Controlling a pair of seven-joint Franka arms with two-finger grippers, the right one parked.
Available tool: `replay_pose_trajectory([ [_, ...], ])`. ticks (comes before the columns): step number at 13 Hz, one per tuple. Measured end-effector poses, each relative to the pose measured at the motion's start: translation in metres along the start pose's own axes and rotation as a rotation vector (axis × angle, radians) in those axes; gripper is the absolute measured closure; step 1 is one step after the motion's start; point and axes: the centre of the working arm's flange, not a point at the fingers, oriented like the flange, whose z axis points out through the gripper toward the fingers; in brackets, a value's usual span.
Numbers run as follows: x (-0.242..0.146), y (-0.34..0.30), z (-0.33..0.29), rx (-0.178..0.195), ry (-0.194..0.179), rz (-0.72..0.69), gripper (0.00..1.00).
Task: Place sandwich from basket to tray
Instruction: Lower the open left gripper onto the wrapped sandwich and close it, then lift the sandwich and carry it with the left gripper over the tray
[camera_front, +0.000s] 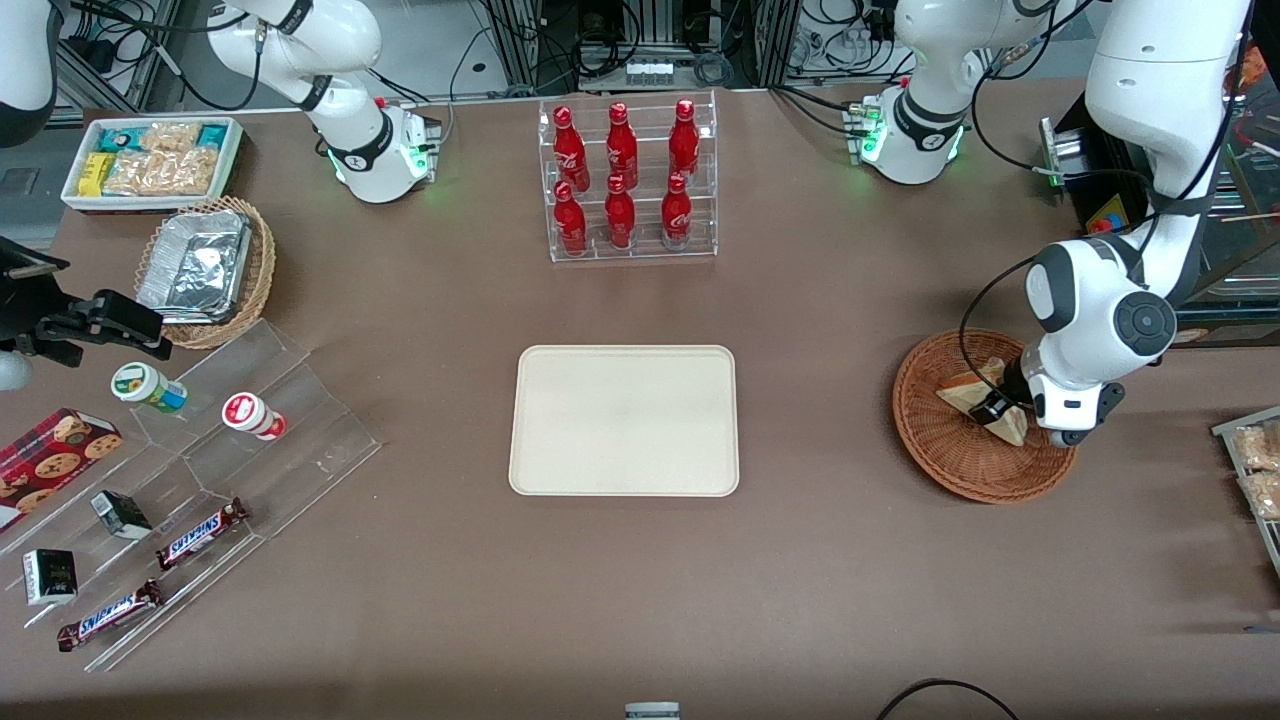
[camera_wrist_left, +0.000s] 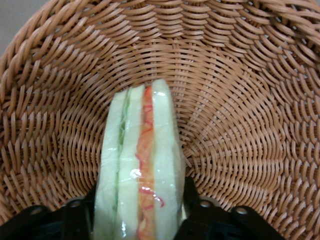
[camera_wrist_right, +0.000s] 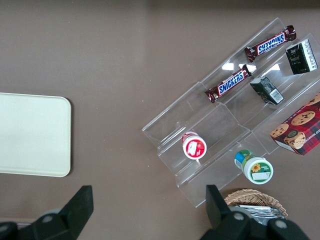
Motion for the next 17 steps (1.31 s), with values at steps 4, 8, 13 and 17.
replay_pose_trajectory([
  [4,-0.003,0.009,-0.025,0.008,-0.019,0.016,0.68],
  [8,-0.036,0.065,-0.113,0.007,-0.015,0.13,0.82],
  [13,-0.125,0.175,-0.126,0.027,-0.017,0.369,0.83],
  [17,-0.202,0.257,-0.096,0.041,-0.017,0.543,0.83],
])
